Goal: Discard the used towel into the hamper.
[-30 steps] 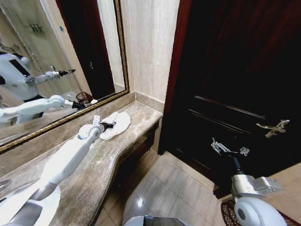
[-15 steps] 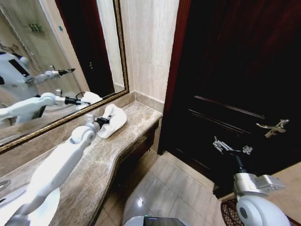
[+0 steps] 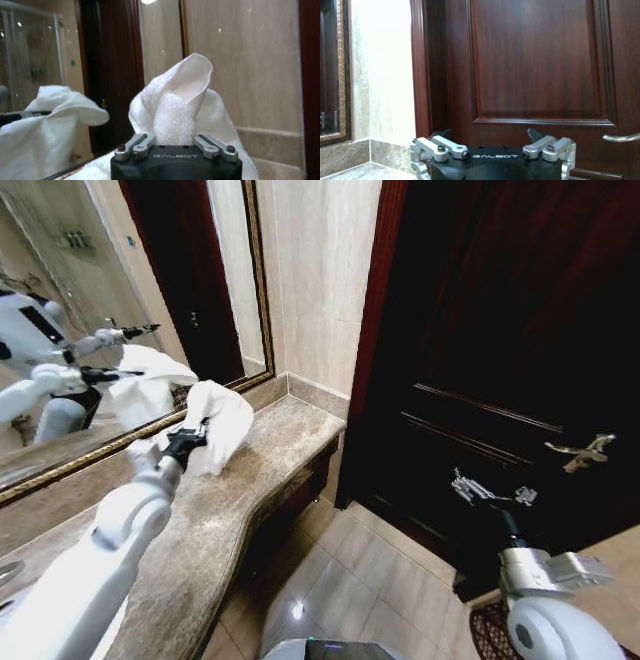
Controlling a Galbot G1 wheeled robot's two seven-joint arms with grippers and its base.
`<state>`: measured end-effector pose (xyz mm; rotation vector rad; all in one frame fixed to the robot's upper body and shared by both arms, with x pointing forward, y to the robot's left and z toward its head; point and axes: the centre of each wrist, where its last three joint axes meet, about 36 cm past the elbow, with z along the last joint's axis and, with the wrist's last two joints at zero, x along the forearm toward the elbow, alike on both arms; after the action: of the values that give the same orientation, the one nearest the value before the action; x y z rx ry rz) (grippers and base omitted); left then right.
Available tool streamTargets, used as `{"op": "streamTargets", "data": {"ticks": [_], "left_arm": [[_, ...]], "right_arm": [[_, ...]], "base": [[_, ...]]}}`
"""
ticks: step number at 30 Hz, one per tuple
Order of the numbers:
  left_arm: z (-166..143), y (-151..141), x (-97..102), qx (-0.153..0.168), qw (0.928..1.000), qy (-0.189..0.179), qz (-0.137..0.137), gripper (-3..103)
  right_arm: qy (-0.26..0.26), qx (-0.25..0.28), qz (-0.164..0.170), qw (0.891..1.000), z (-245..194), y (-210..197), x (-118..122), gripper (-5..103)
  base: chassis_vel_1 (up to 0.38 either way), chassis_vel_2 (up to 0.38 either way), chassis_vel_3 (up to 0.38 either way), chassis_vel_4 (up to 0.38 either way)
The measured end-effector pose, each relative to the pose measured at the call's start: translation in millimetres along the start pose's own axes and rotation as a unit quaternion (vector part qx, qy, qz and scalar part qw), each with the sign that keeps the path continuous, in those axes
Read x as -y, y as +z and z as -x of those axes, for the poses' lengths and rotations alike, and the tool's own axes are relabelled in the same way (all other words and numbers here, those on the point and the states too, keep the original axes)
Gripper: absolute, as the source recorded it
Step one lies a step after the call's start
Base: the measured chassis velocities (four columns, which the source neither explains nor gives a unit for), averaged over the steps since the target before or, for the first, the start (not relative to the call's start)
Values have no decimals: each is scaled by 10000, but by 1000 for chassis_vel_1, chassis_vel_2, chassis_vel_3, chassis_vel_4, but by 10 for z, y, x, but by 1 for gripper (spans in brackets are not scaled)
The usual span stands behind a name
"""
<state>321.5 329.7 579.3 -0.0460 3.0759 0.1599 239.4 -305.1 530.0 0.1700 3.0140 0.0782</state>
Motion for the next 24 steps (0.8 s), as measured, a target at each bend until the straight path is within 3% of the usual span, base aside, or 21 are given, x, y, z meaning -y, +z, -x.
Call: {"op": "streamTargets", "data": {"ticks": [3,9,12,17,21,24], "left_arm": [[-357,120,25,139,9999,-47,-1,15],[-609,295,-11,359,9993,20,-37,15],[-857,488,-88,721,9974,24,-3,15],[-1017,552,-105,851,9964,-47,50,15],[-1099,520,7,866,9962,-95,61,15],[-1088,452,332,713,9973,-154,3,15]], "right_arm": [[-39,27,-19,10000,25,-35,84,100],[-158,112,-76,9998,80,-61,120,100],[-295,202,-116,9993,82,-118,130,100],[-349,246,-120,9990,88,-148,156,100],[-321,251,-118,9991,96,-144,177,100],[-275,276,-81,9992,19,-202,135,100]], "base": [[0,0,0,0],[0,0,0,0],[0,0,0,0],[0,0,0,0],[0,0,0,0],[0,0,0,0]]}}
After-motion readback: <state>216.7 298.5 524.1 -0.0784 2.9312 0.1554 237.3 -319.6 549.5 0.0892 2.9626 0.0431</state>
